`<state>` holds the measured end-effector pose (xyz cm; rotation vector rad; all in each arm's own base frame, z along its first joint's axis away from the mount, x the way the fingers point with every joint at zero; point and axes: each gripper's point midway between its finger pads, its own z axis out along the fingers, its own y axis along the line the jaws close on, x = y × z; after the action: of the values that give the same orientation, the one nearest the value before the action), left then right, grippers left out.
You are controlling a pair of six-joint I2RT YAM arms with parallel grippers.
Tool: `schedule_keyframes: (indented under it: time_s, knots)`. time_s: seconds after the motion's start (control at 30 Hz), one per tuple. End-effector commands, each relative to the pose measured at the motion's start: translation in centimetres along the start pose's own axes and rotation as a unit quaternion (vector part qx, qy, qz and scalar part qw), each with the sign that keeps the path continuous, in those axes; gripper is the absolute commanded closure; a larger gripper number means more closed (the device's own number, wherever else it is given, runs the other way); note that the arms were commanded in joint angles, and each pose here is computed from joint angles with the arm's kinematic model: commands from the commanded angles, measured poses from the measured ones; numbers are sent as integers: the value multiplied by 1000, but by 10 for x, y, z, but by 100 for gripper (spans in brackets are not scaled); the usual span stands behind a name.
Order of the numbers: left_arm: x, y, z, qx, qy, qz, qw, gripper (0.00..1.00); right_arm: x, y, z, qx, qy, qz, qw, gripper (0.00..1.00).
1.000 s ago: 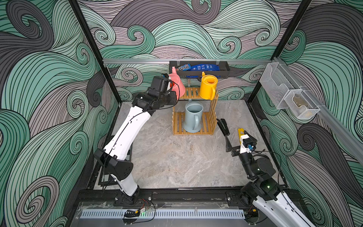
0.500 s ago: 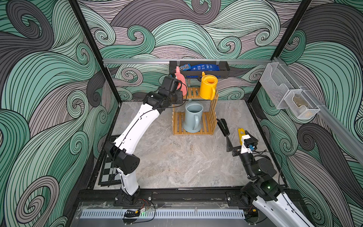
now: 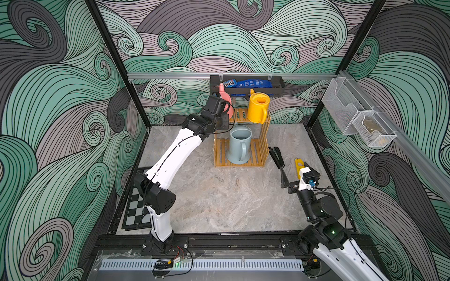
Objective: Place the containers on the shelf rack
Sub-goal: 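Place the container on the shelf.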
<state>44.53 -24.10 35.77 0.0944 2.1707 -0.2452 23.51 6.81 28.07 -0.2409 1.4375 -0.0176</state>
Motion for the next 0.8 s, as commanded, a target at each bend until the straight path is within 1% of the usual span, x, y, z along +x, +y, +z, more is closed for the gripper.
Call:
schedule_keyframes:
  time_s: [0.0,0.17,0.4,0.6,0.77]
  knots:
    - [-18,-7,-6,4,-32,-13,999,82,-4,-5,-1,11,-11,7,1000,1]
    - [-16,-8,0,2,-29,-14,999,73,-4,-5,-2,11,-13,8,1000,1]
    - [-18,-8,2,-2,-31,-14,999,65,-4,-5,-2,12,-13,8,1000,1]
    - [-17,-9,7,-4,-29,-14,999,64,-5,-5,-2,10,-14,8,1000,1]
    - [-14,-15,10,6,-24,-13,1000,64,-4,-5,-2,10,-13,7,1000,1]
